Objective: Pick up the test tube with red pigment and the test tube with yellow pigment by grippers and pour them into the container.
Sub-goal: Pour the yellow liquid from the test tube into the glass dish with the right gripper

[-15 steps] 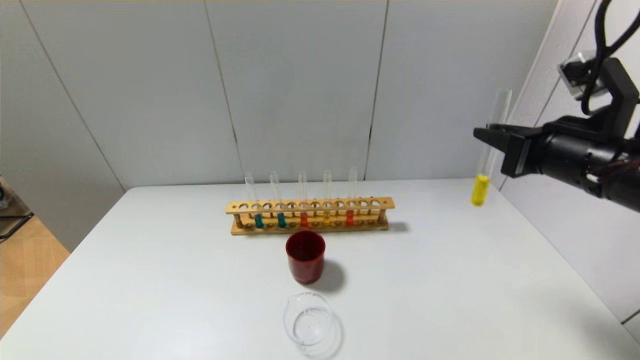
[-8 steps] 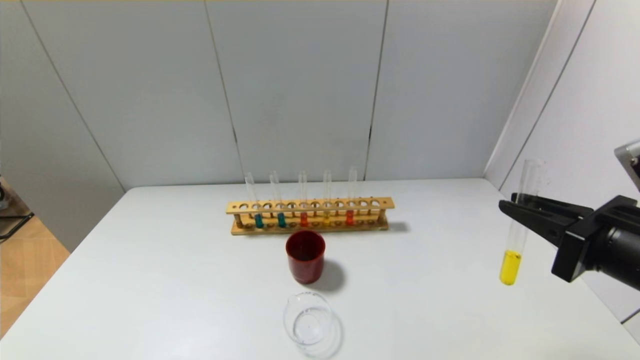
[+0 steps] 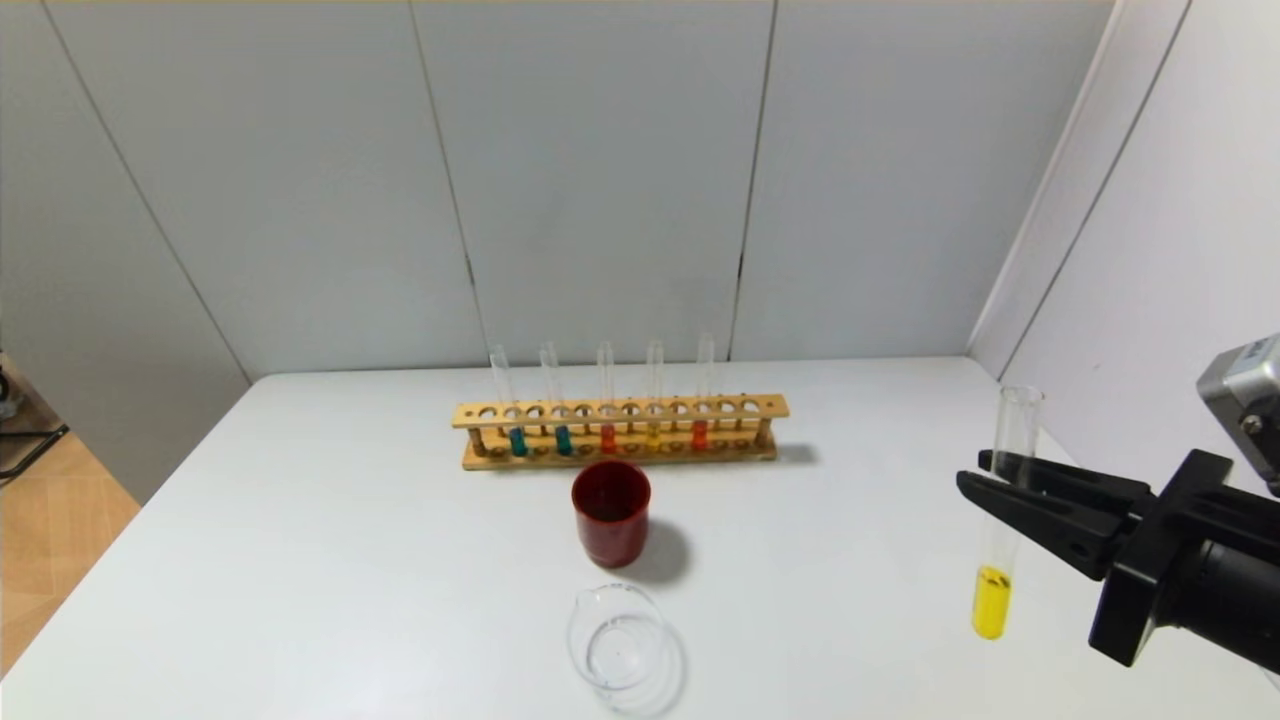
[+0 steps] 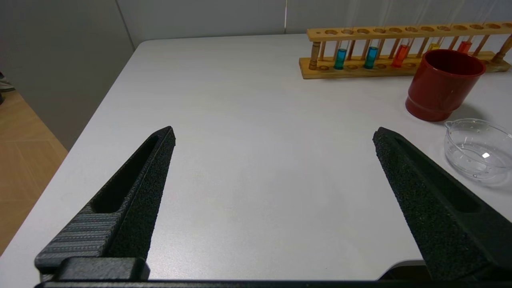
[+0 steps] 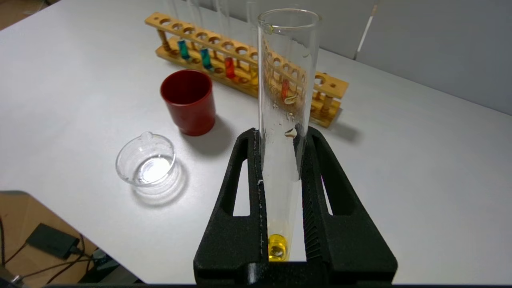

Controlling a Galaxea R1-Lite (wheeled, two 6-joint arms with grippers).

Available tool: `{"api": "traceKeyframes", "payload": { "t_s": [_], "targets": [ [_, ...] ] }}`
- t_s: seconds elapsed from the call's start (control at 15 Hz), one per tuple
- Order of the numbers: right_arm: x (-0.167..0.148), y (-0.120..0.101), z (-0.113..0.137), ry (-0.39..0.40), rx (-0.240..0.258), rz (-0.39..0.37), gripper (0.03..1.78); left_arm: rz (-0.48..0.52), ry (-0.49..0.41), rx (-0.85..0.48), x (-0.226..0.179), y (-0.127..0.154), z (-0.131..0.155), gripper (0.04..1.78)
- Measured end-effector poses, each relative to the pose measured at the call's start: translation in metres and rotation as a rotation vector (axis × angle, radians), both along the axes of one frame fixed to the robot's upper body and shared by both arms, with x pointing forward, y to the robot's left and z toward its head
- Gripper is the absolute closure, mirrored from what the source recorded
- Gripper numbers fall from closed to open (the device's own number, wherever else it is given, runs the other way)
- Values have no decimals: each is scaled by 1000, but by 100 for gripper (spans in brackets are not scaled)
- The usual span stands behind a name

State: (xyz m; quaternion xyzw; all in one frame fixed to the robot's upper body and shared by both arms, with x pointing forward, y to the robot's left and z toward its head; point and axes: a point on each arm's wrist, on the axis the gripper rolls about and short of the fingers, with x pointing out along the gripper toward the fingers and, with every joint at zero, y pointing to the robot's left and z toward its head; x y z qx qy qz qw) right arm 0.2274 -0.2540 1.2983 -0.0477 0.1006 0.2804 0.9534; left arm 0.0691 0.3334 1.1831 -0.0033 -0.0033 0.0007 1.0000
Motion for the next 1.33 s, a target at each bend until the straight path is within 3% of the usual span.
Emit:
{"api": "traceKeyframes", "payload": {
  "t_s": [0.33, 0.67, 1.13, 1.33],
  "targets": [
    [9, 18, -5, -6, -87, 83, 148, 0, 0, 0, 0, 0, 0, 7],
    [24, 45, -5, 1, -126, 150, 148, 0, 0, 0, 0, 0, 0, 7],
    [51, 79, -33, 66, -266, 209, 148, 0, 0, 0, 0, 0, 0, 7],
    [62, 90, -45, 48, -369, 247, 148, 0, 0, 0, 0, 0, 0, 7]
  ]
}}
